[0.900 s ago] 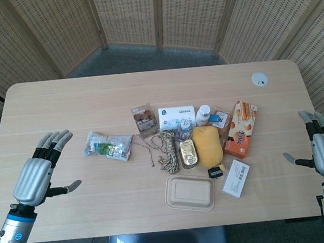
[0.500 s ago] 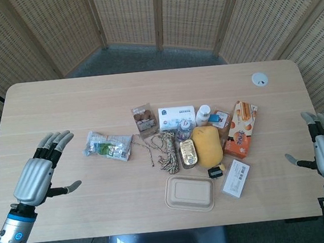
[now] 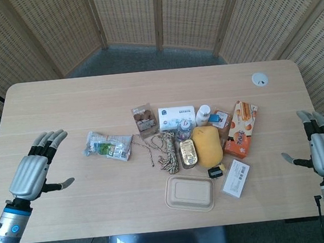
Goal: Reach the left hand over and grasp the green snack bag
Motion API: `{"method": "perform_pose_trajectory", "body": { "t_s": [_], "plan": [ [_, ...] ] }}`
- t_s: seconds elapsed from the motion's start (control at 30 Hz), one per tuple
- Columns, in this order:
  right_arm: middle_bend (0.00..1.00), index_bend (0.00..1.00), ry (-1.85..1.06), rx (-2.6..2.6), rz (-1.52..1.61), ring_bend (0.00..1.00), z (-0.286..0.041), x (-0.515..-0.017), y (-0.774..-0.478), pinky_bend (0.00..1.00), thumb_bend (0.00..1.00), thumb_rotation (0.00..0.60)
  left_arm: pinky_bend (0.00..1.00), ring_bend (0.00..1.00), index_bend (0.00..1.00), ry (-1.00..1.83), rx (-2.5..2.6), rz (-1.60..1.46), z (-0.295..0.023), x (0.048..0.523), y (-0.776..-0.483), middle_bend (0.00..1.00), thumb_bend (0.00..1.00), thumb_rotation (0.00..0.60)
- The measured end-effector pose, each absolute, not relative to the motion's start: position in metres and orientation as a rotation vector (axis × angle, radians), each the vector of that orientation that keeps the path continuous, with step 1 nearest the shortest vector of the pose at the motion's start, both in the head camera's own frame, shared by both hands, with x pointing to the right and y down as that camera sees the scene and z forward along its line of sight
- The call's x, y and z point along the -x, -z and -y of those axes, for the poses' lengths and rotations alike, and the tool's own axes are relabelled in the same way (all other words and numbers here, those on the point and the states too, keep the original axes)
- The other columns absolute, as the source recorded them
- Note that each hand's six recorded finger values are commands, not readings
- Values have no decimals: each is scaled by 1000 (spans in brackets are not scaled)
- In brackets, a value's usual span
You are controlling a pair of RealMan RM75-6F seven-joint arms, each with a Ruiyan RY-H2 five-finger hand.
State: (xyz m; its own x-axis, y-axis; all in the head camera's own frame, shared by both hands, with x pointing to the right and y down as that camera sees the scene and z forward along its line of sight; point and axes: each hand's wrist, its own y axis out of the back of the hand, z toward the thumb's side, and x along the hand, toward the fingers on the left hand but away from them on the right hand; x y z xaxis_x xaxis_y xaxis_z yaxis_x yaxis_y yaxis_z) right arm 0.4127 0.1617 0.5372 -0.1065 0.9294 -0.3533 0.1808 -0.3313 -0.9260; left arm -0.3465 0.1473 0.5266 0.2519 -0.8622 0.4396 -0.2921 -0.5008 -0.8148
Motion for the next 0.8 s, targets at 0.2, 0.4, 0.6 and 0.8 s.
{"method": "perform_pose_trajectory", "body": {
  "t_s": [0.2,0.4,0.6,0.8],
  "plan": [
    [0,0,-1512,1528,1249,0,-163,-414,-540,0,0,555,0,1,0,1339,1935,-987,-141,359,-556,0,168,600],
    [0,0,-1521,1531,1256,0,-167,-414,-543,0,0,553,0,0,0,1460,1913,-853,-127,362,-600,0,167,600],
    [0,0,-1543,1502,1275,0,-171,-421,-539,0,1,552,0,0,0,1585,1952,-758,-116,353,-655,0,168,600],
    [0,0,-1554,1472,1285,0,-172,-427,-533,0,1,551,0,0,0,1604,2001,-669,-108,325,-696,0,167,600]
  ]
}}
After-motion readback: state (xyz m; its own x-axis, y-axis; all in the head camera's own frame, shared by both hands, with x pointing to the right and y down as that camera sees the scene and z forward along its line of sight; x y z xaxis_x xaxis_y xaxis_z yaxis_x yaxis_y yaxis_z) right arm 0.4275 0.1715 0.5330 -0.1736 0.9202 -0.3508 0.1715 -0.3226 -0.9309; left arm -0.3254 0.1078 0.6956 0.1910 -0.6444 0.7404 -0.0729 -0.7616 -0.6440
